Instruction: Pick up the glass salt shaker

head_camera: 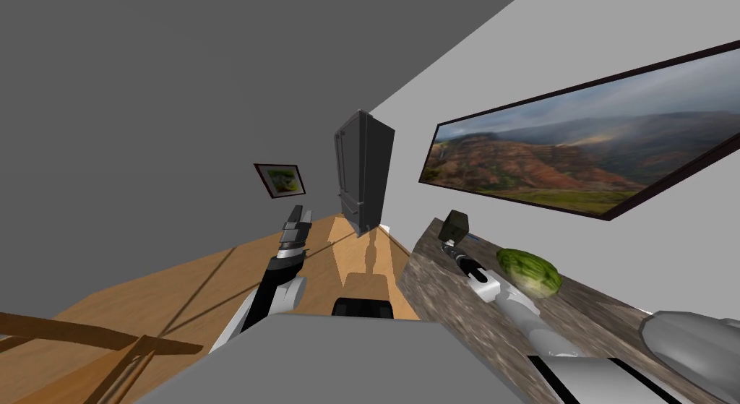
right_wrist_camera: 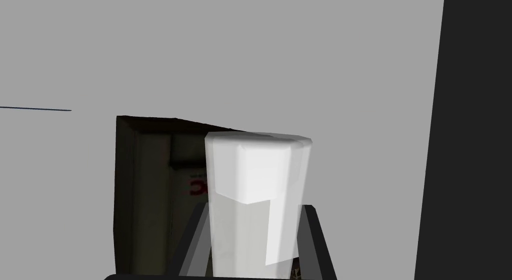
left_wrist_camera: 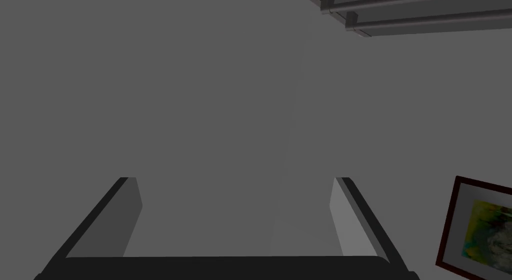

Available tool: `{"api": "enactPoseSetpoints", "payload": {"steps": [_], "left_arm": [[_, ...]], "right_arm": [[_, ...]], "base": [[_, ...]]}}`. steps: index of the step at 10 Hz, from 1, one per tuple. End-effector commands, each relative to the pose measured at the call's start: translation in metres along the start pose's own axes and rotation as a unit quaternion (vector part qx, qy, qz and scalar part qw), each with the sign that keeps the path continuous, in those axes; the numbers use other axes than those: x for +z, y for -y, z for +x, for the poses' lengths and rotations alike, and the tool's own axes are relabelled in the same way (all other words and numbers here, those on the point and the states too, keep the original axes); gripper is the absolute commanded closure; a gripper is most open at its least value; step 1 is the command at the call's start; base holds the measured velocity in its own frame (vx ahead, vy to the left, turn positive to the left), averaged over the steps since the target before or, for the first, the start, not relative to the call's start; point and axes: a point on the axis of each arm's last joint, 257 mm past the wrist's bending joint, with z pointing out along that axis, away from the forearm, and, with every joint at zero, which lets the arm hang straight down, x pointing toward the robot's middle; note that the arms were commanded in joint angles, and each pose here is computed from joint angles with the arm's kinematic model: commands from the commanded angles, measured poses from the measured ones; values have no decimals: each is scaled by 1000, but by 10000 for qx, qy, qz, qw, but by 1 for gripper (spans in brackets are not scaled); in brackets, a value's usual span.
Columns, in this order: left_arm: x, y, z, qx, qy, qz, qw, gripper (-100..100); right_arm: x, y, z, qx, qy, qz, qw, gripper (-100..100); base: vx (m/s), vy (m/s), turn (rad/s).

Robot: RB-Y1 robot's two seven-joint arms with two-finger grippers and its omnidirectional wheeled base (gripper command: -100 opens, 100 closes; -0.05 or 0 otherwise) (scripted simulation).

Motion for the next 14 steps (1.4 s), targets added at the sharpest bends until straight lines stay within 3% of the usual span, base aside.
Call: {"api": "enactPoseSetpoints", "payload": {"steps": [1, 2, 4, 6, 7, 8, 10, 12, 14], "left_arm": [[0, 0, 0, 0, 0, 0, 10000, 0], [0, 0, 0, 0, 0, 0, 10000, 0], [0, 0, 0, 0, 0, 0, 10000, 0], [0, 0, 0, 0, 0, -1, 10000, 0], [0, 0, 0, 0, 0, 0, 10000, 0], [0, 0, 0, 0, 0, 0, 10000, 0], [0, 0, 0, 0, 0, 0, 10000, 0], [0, 0, 0, 1, 0, -1, 10000, 0], [0, 0, 0, 0, 0, 0, 10000, 0]], "right_arm": [[1, -10, -6, -23, 67, -118, 9999, 100], [-7, -1, 5, -12, -11, -49, 10000, 100], [-13, -15, 4, -59, 45, -225, 9997, 100], [-28, -11, 17, -90, -29, -243, 9997, 100], [-28, -22, 8, -100, 68, -362, 9993, 100], [-38, -15, 17, -114, 7, -309, 9995, 100], [-44, -25, 15, -145, 49, -441, 9989, 100], [-60, -20, 25, -183, -15, -428, 9989, 100], [-61, -33, 15, -196, 92, -570, 9981, 100]], "base": [[0, 0, 0], [74, 4, -112], [80, -6, -76], [114, 8, -116], [44, -2, -18], [93, -3, -123], [69, 6, -65], [96, -6, -117], [34, 7, -2]]}}
